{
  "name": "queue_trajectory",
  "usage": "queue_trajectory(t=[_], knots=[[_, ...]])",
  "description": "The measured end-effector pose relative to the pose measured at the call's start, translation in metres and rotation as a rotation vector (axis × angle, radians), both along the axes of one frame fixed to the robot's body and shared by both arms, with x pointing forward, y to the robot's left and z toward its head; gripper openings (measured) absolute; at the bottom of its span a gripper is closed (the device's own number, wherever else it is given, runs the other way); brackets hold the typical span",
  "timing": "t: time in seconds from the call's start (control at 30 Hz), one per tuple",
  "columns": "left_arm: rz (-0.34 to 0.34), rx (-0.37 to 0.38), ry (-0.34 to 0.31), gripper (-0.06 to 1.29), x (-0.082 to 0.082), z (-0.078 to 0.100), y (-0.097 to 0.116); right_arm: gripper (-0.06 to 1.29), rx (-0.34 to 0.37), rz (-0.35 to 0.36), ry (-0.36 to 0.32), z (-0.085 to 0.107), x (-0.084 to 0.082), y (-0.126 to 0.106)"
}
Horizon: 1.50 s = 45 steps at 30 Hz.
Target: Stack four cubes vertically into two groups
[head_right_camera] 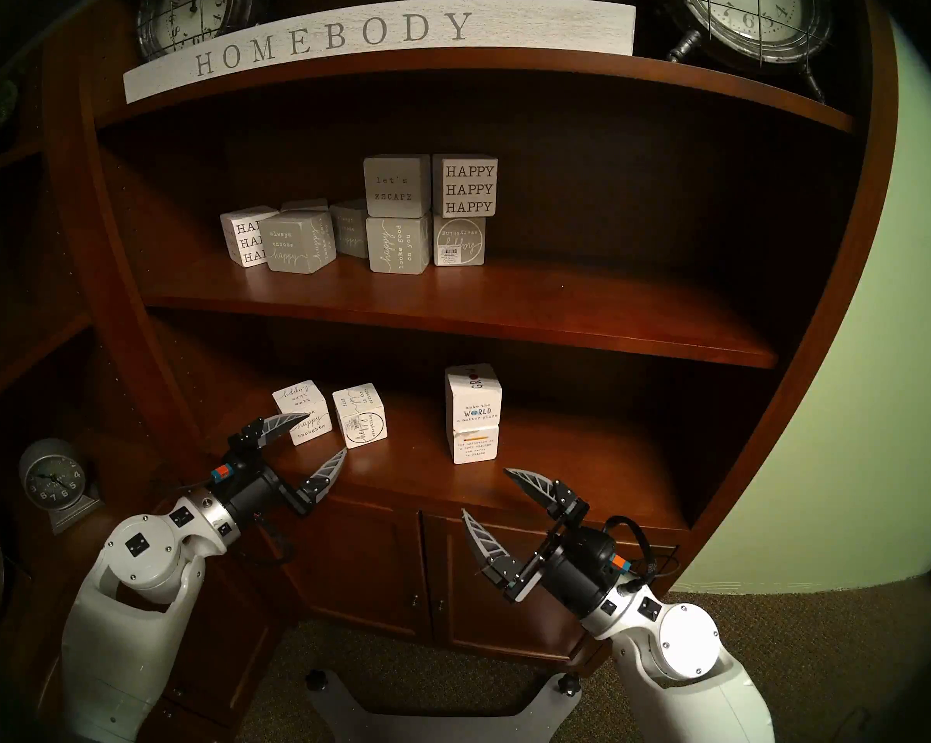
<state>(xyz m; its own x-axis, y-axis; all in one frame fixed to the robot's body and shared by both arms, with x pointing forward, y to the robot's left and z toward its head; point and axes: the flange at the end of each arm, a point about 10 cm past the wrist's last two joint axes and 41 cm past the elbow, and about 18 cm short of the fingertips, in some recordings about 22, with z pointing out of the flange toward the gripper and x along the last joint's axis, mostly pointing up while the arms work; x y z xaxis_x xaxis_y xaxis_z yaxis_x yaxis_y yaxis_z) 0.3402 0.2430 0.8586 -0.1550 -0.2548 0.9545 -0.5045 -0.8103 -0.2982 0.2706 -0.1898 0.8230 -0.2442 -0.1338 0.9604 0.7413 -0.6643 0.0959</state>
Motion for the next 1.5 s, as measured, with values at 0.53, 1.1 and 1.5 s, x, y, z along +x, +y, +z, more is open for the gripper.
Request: queue_trajectory(t=[0.53,1.1,1.5], knots=[[0.071,0.059,0.037,1.21,0.025,-0.014,0.01,1.19,0.001,0.0,-0.001,0.0,0.0,0.0],[0.085,0.108,0.026,1.21,0.058,-0.007,0.043,1.19,0.002,0.0,-0.002,0.0,0.0,0.0],[0.14,0.09,0.009,1.21,0.066,0.0,0.059,1.19,0.002,-0.001,-0.003,0.001,0.0,0.0]])
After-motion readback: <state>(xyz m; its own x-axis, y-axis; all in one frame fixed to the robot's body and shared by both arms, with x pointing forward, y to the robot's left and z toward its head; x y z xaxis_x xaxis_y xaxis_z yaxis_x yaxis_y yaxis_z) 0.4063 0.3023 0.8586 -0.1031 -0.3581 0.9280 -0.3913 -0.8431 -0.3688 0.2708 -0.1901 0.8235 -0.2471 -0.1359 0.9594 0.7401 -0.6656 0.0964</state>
